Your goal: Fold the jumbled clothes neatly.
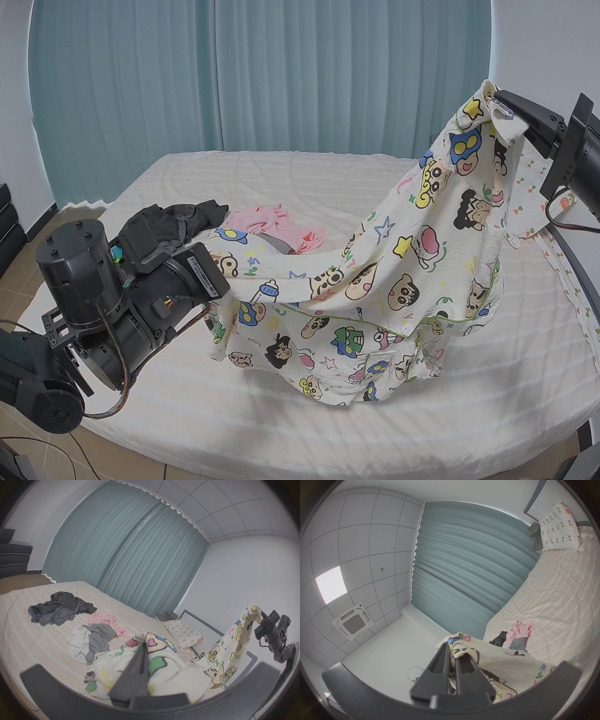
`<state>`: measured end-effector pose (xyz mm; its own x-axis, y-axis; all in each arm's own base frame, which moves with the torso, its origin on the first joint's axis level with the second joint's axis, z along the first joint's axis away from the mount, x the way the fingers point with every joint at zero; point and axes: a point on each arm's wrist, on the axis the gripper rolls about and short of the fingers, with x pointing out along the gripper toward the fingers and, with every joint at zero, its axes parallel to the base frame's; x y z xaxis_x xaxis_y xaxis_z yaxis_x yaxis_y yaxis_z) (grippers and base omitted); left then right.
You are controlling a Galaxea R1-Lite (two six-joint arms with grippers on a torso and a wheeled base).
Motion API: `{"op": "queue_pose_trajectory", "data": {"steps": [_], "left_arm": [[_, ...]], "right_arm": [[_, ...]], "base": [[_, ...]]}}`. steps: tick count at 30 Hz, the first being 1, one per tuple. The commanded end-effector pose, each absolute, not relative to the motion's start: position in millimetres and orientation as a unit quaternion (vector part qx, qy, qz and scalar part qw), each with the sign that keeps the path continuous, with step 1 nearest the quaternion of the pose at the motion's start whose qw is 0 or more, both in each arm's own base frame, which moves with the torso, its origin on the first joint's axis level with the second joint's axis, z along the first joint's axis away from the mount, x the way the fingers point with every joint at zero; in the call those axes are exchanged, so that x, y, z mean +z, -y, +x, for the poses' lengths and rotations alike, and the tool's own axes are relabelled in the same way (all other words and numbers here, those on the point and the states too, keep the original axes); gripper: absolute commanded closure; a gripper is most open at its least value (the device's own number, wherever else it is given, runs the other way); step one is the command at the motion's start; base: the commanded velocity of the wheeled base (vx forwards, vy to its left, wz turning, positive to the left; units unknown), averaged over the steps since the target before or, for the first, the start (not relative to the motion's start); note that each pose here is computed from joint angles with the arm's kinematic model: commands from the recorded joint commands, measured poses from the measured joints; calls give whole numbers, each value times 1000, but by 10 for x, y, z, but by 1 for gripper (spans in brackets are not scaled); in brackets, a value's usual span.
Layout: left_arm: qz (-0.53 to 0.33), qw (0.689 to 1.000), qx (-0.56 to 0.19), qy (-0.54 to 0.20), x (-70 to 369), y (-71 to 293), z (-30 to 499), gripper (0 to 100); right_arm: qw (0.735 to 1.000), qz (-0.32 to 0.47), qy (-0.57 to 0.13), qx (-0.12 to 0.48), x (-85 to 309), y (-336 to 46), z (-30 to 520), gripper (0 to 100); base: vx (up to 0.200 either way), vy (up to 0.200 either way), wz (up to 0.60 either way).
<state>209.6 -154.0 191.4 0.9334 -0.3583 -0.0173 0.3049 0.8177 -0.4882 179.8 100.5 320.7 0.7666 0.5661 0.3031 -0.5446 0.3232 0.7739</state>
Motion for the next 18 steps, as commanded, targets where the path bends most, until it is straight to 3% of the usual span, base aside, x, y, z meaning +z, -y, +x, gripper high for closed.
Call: {"op": "queue_pose_trajectory", "data": {"steps": [1,7,18], "left_arm": [[-247,952,-174,-54,1916,1542,2094,100],[-248,952,-173,-53,1920,1537,2089,100],[-249,952,-173,-50,1934,1490,2034,100]], "right_arm": [[814,469,-10,342,3208,-1006,1797,100],[820,458,-4,344,3199,-995,1771,100],[811,459,28,362,3193,-975,1720,100]], "base": [[0,0,0],[0,0,0],[-200,0,0]]}}
